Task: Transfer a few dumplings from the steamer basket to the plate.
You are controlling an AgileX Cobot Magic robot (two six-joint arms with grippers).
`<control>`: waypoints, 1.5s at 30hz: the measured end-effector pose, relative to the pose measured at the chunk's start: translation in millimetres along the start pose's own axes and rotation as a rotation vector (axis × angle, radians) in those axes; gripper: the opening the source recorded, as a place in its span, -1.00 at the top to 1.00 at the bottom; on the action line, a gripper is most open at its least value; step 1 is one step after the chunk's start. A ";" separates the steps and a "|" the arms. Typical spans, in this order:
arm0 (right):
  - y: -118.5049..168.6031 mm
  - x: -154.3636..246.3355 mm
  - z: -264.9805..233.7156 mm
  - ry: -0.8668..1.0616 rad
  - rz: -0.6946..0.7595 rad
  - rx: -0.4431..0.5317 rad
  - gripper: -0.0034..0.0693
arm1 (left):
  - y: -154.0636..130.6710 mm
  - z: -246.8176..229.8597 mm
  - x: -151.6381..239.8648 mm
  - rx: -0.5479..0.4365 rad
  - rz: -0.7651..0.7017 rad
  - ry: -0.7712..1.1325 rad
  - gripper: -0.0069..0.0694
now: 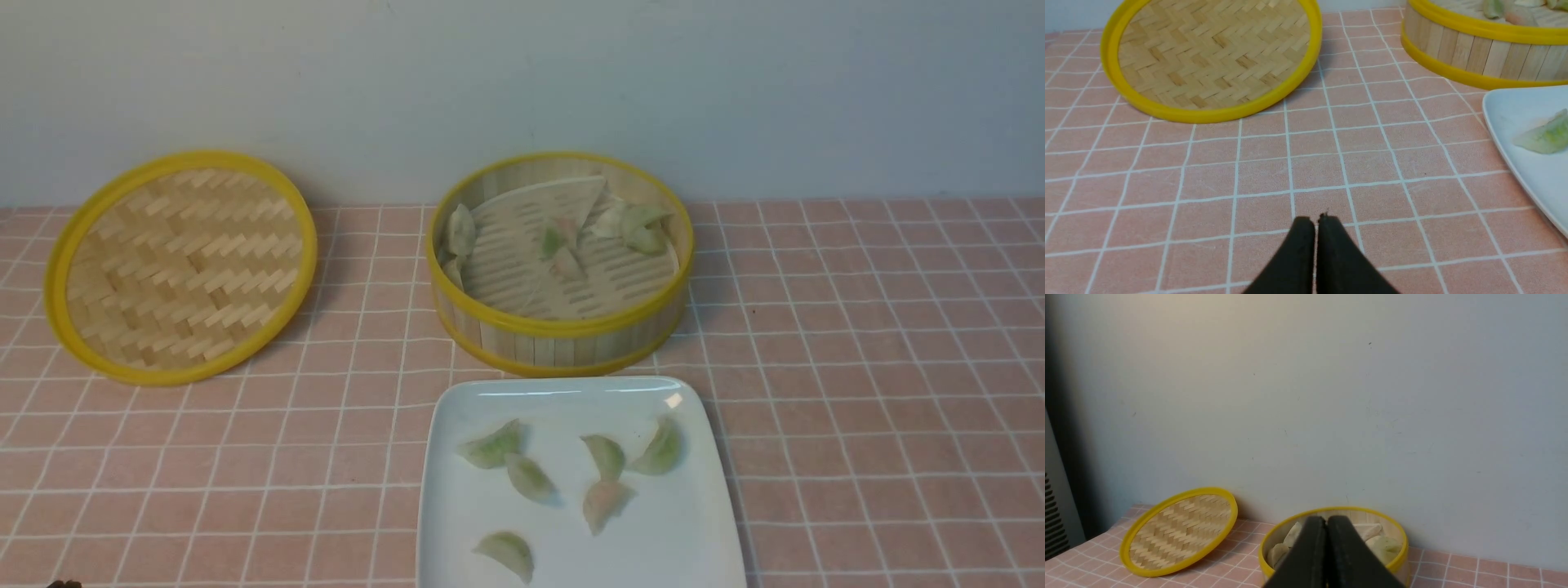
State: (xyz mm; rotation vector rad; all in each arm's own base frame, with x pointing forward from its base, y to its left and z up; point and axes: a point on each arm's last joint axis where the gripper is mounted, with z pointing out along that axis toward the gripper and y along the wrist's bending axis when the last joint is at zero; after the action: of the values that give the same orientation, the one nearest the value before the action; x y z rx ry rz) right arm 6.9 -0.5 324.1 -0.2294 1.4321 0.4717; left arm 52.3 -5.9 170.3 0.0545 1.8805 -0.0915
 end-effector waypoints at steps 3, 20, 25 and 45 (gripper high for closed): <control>-0.8 2.0 0.8 0.005 -0.013 0.014 0.95 | 0.0 0.0 0.0 0.000 0.000 0.000 0.84; -41.1 145.1 20.2 0.334 -0.045 0.504 0.95 | 0.0 0.0 0.3 0.000 0.000 0.002 0.84; -40.8 143.3 22.1 0.288 -0.056 0.491 0.95 | 0.0 0.0 0.3 0.000 0.000 0.002 0.84; -40.9 143.3 22.0 0.288 -0.057 0.492 0.95 | 0.0 0.0 0.3 0.000 0.000 0.002 0.84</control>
State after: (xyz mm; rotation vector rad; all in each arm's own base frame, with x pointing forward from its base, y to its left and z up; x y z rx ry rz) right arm 54.3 -2.4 181.2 0.0625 1.7701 0.0287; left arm 52.1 -5.9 170.1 0.0547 1.8828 -0.0916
